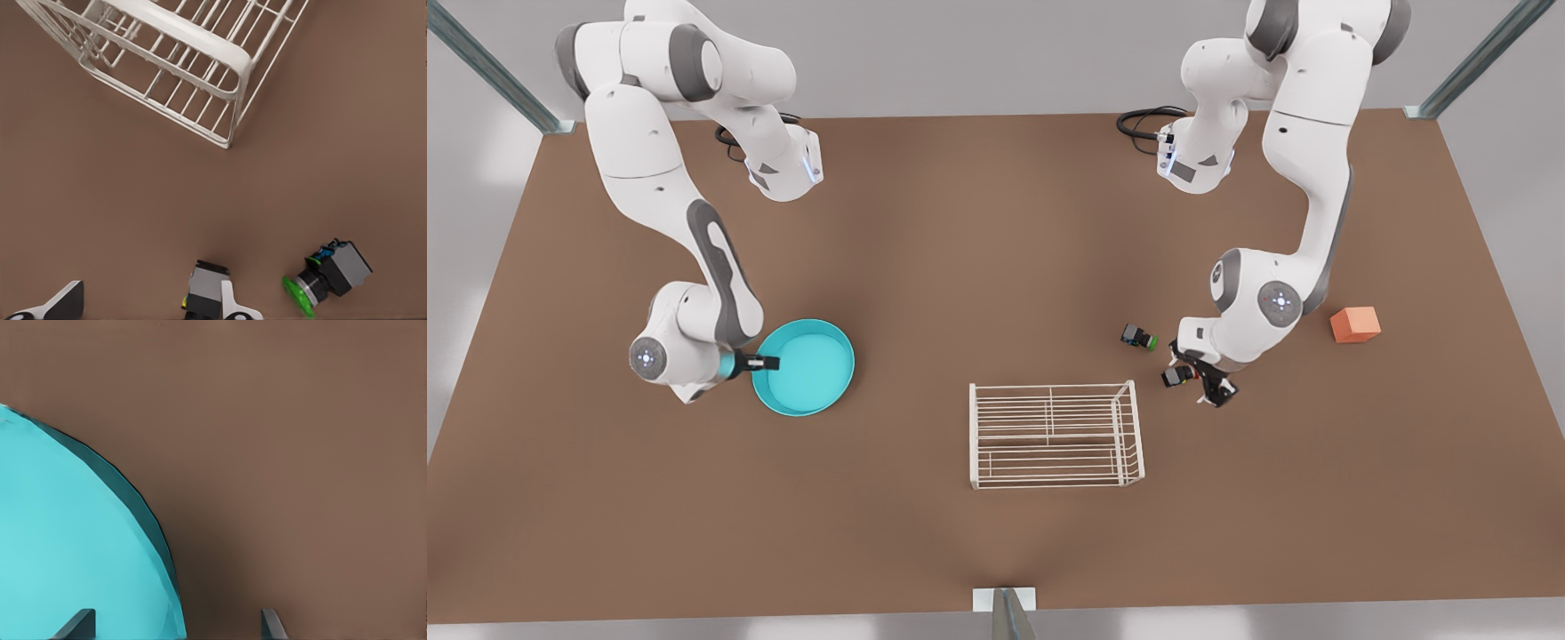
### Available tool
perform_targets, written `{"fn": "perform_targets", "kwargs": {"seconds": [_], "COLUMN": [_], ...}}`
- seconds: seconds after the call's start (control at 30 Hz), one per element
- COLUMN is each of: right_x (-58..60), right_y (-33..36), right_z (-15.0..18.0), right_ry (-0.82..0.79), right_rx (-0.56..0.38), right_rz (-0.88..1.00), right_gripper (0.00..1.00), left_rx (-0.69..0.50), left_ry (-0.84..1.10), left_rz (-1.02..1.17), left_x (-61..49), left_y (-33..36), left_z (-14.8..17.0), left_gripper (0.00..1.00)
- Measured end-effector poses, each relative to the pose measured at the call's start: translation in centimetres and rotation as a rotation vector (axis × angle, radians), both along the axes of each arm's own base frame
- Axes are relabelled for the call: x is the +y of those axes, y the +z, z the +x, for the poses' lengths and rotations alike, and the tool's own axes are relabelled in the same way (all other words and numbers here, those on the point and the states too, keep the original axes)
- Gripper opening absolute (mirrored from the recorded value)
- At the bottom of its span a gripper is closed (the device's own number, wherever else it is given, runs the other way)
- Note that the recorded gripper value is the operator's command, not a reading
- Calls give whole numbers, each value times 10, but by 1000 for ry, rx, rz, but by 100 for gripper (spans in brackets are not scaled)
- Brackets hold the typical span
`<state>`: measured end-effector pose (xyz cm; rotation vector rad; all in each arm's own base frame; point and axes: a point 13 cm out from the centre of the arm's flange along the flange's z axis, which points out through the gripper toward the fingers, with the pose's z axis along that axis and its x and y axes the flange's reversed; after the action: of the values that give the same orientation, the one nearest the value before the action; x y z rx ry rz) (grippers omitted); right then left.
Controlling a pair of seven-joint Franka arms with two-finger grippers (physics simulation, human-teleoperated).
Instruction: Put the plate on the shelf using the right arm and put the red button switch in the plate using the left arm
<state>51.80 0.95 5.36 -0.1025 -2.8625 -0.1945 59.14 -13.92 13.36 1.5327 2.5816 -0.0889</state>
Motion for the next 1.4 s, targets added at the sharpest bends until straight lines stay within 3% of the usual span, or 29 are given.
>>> {"fn": "perform_targets", "kwargs": {"seconds": [0.07, 0.33, 0.4, 0.43, 0.7, 0.83, 0.97, 1.27, 1.4], "right_x": [4, 24, 24, 24, 28, 32, 31, 23, 33], "right_y": [10, 8, 5, 5, -5, -3, 11, 151, 204], "right_z": [8, 18, 19, 19, 18, 21, 27, 52, 83], "right_ry": [1, -106, -104, -98, -13, 20, 38, 231, 326], "right_rx": [-30, -74, -82, -87, -99, -112, -139, -275, -320], "right_rz": [12, 163, 181, 190, 206, 210, 219, 179, 135], "right_gripper": [87, 84, 53, 45, 40, 21, 19, 19, 19], "left_rx": [-17, -23, -19, -13, 20, 28, 34, 53, 51], "left_ry": [-30, -133, -151, -158, -219, -242, -260, -286, -290], "left_rz": [4, 23, 26, 27, 35, 37, 38, 36, 37], "left_x": [1, 4, 6, 7, 10, 10, 10, 10, 12], "left_y": [-2, -21, -26, -30, -49, -55, -59, -82, -89], "left_z": [0, -15, -17, -19, -37, -40, -42, -44, -41], "left_gripper": [100, 100, 100, 100, 100, 100, 100, 100, 100]}}
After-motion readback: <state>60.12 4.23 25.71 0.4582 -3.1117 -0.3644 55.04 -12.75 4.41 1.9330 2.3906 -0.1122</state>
